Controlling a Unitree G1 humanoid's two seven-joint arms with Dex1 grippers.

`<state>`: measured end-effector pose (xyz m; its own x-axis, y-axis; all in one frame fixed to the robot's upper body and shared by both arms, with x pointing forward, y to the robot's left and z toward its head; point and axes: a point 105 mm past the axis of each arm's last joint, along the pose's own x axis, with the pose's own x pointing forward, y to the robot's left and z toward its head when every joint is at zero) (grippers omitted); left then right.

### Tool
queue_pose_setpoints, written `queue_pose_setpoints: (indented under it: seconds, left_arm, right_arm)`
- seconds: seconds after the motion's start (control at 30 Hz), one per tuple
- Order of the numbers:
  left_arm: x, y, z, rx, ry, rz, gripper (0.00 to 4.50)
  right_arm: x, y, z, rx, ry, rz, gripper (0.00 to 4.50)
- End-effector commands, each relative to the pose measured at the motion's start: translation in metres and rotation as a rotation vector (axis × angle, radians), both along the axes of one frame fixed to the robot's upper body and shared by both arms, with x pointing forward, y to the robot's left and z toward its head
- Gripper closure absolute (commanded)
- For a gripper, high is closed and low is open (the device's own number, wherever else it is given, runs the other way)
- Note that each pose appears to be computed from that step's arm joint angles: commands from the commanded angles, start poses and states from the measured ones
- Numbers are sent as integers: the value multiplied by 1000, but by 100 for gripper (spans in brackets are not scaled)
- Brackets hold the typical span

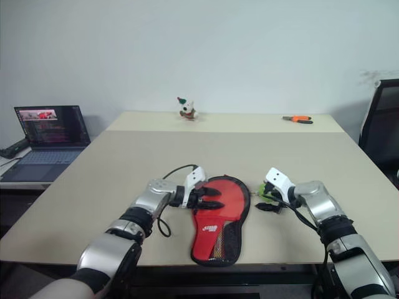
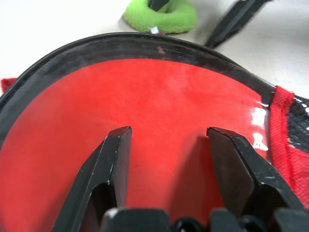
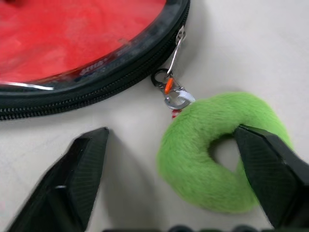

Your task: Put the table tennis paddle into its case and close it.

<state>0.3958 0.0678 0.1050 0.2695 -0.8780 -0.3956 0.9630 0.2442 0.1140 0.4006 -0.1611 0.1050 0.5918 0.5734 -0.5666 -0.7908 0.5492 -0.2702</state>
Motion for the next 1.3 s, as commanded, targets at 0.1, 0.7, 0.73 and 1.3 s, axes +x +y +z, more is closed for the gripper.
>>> queue_pose_setpoints:
  seconds: [0.1,0.7,0.73,1.3]
  left_arm:
    - [-1,-5,2,-2,-16,-30,179]
    - [-5,-20,-19,63,-13,-28,179]
    - [-6,-22,-20,69,-12,-39,179]
    - [-23,0,-38,185,67,-160,179]
  right_arm:
    - [8,-16,6,-52,-42,-74,213]
    - [-50,-18,25,-130,-18,134,445]
    - [-57,-14,24,-127,-11,150,445]
    - [-74,4,19,-111,8,154,445]
